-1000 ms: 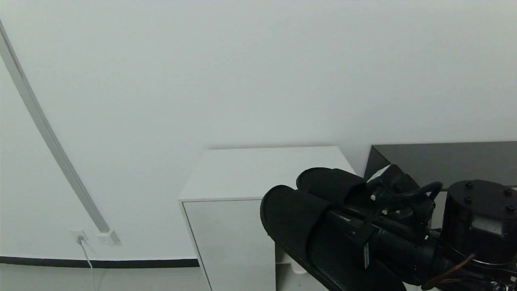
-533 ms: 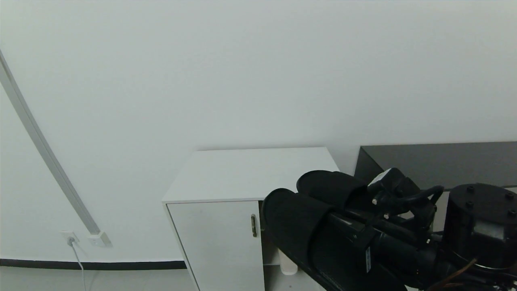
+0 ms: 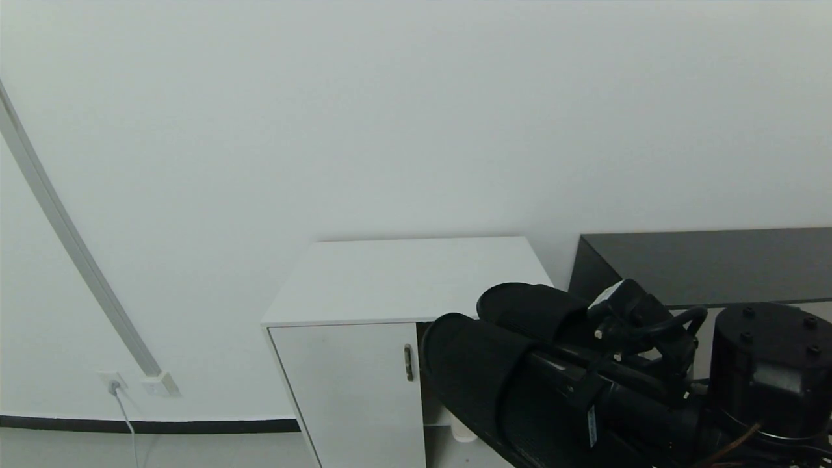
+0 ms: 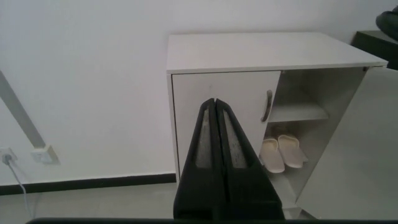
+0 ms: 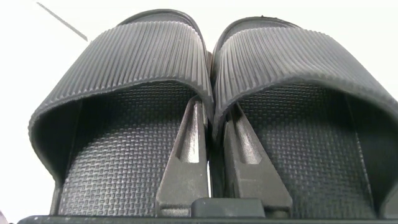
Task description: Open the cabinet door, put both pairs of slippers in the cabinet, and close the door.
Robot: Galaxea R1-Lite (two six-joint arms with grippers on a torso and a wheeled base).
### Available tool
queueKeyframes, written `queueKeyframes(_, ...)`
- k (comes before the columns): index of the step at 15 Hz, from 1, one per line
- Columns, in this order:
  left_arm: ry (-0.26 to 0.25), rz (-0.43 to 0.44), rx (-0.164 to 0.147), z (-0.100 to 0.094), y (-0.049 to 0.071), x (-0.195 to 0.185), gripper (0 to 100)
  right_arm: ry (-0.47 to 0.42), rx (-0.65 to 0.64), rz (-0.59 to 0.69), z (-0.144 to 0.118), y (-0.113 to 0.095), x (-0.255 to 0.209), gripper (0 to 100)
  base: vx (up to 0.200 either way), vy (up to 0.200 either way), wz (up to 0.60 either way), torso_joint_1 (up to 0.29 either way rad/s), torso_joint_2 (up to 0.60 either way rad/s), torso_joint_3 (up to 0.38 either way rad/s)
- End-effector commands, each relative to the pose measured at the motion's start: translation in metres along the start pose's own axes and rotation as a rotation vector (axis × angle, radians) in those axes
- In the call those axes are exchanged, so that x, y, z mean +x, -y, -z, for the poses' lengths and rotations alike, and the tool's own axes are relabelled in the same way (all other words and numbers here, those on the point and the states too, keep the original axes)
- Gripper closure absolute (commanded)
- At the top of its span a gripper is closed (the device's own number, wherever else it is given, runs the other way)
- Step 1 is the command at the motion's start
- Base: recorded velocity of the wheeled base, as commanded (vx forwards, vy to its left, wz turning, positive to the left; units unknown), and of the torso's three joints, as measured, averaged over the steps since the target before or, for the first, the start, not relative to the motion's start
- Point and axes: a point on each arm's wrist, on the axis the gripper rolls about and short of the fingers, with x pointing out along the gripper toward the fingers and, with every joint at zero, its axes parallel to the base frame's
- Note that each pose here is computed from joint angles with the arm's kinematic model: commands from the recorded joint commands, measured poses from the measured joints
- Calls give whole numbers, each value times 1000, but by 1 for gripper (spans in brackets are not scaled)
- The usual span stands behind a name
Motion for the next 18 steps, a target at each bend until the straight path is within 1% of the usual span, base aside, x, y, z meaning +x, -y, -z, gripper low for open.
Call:
queueKeyframes(1,-1,0,0,0,0,0,100,-14,-2,-1,3,-1,3,100,0,0,0,0,0,0)
queueKeyframes(4,-1,0,3,0,0,0,100,-18,-2,-1,4,-1,3,100,0,0,0,-30,66,38)
queueKeyframes(7,-1,0,3,0,0,0,100,-20,-2,-1,5,-1,2,100,0,0,0,-144,331,183)
queueKeyframes(11,-3,0,3,0,0,0,100,-10,1,7,4,1,0,100,0,0,0,-165,376,209)
queueKeyframes(13,-1,0,3,0,0,0,100,-19,-1,5,10,0,1,100,0,0,0,-168,400,229)
queueKeyframes(18,-1,0,3,0,0,0,100,-35,-3,4,14,0,3,100,0,0,0,-223,530,304)
